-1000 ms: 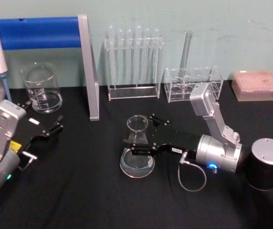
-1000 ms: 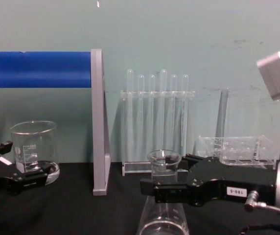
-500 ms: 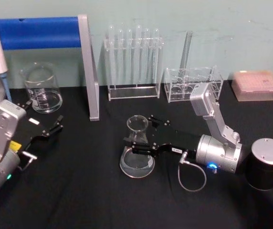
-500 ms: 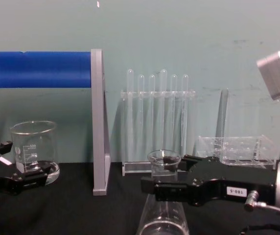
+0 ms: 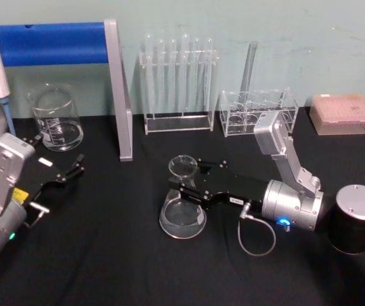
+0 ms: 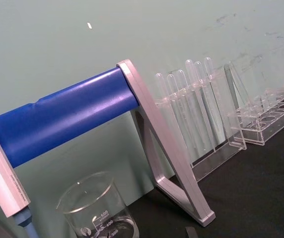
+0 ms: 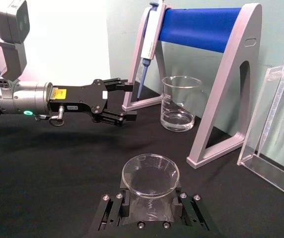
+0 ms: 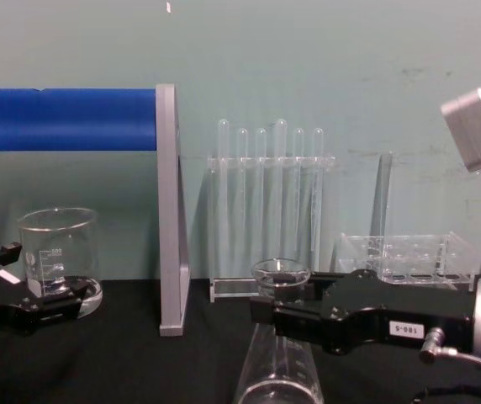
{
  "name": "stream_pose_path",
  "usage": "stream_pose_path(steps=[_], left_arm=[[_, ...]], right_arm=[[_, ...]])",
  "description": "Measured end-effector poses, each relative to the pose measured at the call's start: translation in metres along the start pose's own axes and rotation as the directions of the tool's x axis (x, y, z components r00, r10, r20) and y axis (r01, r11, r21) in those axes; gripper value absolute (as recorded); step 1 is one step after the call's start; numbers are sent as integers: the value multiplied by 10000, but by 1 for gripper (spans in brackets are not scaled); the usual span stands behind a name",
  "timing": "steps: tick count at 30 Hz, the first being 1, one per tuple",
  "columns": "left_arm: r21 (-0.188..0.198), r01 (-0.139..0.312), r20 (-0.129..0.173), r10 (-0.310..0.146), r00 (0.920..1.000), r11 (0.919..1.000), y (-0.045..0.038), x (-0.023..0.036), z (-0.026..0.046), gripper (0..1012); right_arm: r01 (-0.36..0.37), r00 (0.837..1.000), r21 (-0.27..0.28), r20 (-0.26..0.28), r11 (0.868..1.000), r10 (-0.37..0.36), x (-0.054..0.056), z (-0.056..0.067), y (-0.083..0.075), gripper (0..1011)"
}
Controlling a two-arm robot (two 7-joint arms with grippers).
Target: Grasp the erlenmeyer flask with one hand, shake it three times, then place it back.
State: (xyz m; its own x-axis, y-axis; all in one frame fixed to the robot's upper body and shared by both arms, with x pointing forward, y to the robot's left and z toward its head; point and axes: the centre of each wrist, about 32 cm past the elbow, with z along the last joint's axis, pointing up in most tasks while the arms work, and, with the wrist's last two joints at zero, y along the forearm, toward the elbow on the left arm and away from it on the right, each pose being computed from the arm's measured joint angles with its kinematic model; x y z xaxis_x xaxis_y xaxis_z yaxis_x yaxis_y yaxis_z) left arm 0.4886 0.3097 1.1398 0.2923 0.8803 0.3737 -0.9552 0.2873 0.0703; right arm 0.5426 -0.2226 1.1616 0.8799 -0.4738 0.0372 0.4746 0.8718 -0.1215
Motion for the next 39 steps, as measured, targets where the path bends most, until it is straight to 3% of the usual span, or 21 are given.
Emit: stream_pose_path(steps=[24, 32, 39], left_arm=[[0, 0, 0, 0, 10000, 10000, 0, 0, 0, 1001], [-1, 0, 0, 0, 10000, 10000, 0, 0, 0, 1001], [0, 0, 0, 0, 10000, 10000, 0, 0, 0, 1001]], right_arm=[[269, 9996, 23, 62, 9996, -269, -43, 40, -10, 450], [960, 9953, 633, -152, 9934, -952, -117, 201, -61, 449], [1948, 9803, 1078, -541, 9749, -1899, -200, 390, -165, 449]])
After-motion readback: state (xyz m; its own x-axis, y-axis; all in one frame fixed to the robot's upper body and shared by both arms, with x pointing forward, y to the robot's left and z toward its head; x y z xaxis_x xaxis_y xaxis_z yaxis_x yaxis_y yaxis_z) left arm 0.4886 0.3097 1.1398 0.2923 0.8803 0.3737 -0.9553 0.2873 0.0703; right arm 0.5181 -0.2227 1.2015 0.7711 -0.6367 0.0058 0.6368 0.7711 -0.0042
